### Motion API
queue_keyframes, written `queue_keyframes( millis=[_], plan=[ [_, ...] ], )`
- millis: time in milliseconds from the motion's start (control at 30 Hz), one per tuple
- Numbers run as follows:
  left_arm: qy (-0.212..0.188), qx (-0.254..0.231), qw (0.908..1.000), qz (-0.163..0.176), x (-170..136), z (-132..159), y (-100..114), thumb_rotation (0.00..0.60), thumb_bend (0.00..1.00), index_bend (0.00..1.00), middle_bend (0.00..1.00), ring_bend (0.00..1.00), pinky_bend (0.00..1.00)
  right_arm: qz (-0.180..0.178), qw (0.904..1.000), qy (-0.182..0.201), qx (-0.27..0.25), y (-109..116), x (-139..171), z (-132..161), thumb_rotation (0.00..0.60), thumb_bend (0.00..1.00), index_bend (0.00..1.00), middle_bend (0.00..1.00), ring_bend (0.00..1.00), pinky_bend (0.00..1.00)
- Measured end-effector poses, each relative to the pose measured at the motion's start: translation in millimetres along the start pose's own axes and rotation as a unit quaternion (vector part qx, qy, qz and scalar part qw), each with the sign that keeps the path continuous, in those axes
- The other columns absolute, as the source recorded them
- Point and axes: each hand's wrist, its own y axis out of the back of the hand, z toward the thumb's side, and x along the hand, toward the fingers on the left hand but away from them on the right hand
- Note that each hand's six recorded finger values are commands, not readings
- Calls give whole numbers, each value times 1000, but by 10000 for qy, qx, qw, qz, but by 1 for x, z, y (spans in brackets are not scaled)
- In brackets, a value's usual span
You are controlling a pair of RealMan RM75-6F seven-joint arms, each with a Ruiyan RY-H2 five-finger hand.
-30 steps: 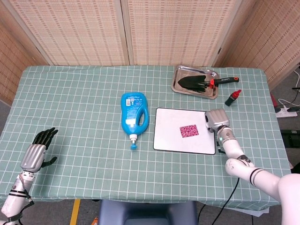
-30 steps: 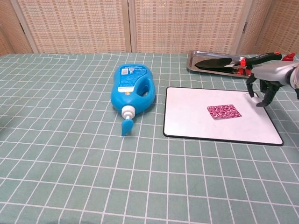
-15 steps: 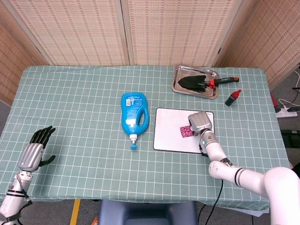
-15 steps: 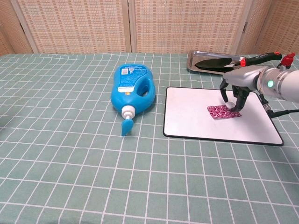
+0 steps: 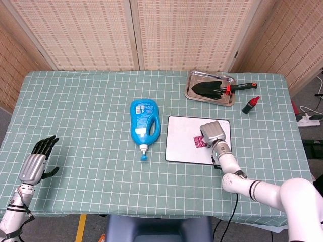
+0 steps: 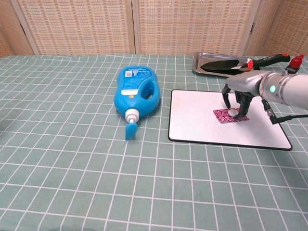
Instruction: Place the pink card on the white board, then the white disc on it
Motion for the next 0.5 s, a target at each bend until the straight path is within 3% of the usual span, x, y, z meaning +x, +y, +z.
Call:
queue_keyframes(
  millis=[133, 300, 500],
  plan=[
    [-8, 6, 10000, 7, 0, 0, 0, 600, 192, 0, 0, 0, 0, 1, 10000, 6, -25, 1, 1, -1, 600, 66, 378, 973, 927, 982],
    [-3, 14, 10000, -12, 0, -1, -1, 600, 191, 0, 0, 0, 0, -150, 9999, -46, -45, 13, 6, -9, 600, 64, 375, 974, 927, 981],
    [-42, 60, 10000, -30, -1, 1, -2, 600, 191, 0, 0, 0, 0, -729, 9964, -429, -47, 49, 37, -55, 600, 64, 380, 973, 894, 962]
  ],
)
